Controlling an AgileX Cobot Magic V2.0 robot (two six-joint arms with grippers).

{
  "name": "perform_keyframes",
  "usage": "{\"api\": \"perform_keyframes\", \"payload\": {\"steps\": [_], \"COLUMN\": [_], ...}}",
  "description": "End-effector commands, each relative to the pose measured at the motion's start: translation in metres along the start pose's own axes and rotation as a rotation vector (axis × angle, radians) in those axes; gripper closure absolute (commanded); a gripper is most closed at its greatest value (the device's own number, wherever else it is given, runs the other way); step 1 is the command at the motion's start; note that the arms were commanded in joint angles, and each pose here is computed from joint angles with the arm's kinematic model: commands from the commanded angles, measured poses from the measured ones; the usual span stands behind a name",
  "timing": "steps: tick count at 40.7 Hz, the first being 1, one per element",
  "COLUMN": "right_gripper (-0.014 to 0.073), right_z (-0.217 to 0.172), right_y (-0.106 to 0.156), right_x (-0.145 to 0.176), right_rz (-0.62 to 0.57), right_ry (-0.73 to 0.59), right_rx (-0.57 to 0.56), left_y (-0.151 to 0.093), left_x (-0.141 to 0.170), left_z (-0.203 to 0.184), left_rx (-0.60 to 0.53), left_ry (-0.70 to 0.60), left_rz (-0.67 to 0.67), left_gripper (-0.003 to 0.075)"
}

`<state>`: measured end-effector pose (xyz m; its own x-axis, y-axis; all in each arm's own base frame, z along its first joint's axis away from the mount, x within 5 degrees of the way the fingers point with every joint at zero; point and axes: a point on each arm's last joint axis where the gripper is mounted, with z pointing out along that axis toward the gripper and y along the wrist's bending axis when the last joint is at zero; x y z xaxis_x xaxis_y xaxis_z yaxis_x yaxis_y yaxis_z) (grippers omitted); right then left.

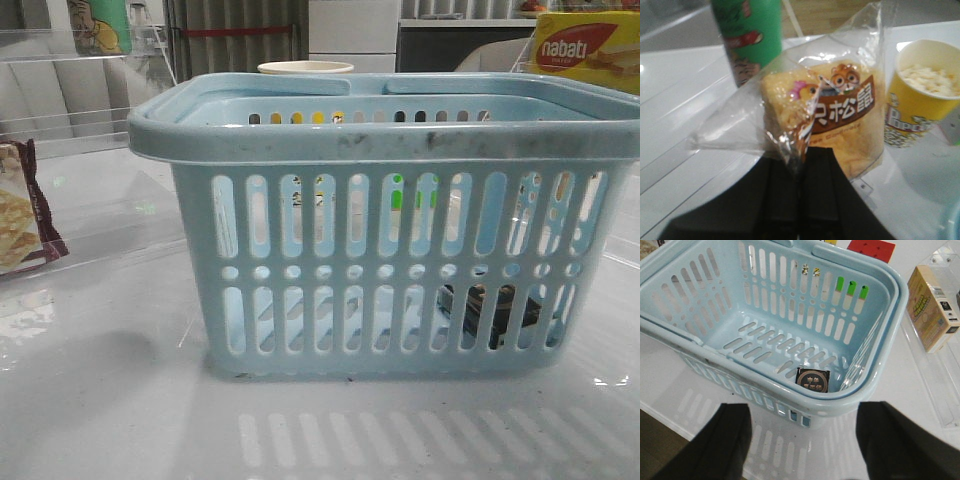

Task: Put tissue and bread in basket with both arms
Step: 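Lift the wrapped bread and carry it over the basket, then lower the bread into the basket and open the left gripper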

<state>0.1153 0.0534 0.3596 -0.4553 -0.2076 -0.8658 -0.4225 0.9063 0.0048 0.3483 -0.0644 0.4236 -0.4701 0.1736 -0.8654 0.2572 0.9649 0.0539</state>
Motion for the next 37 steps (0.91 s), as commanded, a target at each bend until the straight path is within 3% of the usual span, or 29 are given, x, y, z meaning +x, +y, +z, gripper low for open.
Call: {"api": "perform_keyframes", "payload": {"steps": [1, 6, 15, 26, 37], "right_gripper": [0.0044, 0.0044, 0.0044, 0.0044, 0.0044], "right_z": [-0.007, -0.007, -0.007, -0.007, -0.007], "right_y": [0.0, 0.0, 0.0, 0.0, 0.0], "right_x": [-0.013, -0.013, -0.013, -0.013, -0.013], "right_rz": [-0.014, -0.014, -0.014, -0.014, -0.014], "right_ry": [-0.103, -0.103, -0.103, -0.103, -0.103], "right_rx": [0.002, 0.002, 0.002, 0.002, 0.002], "left_y": [-0.027, -0.063, -0.124, -0.184, -0.207], "left_x": [-0.027, -0.027, -0.013, 0.016, 0.05], "left_z": [-0.06, -0.087, -0.086, -0.029, 0.033], "left_rx": [0.063, 0.176, 0.367, 0.473, 0.473], "left_ry": [-0.166, -0.179, -0.107, 0.058, 0.225], "left_rz": [0.083, 0.148, 0.244, 0.327, 0.358], "left_gripper": [0.063, 0.063, 0.063, 0.063, 0.0622]}}
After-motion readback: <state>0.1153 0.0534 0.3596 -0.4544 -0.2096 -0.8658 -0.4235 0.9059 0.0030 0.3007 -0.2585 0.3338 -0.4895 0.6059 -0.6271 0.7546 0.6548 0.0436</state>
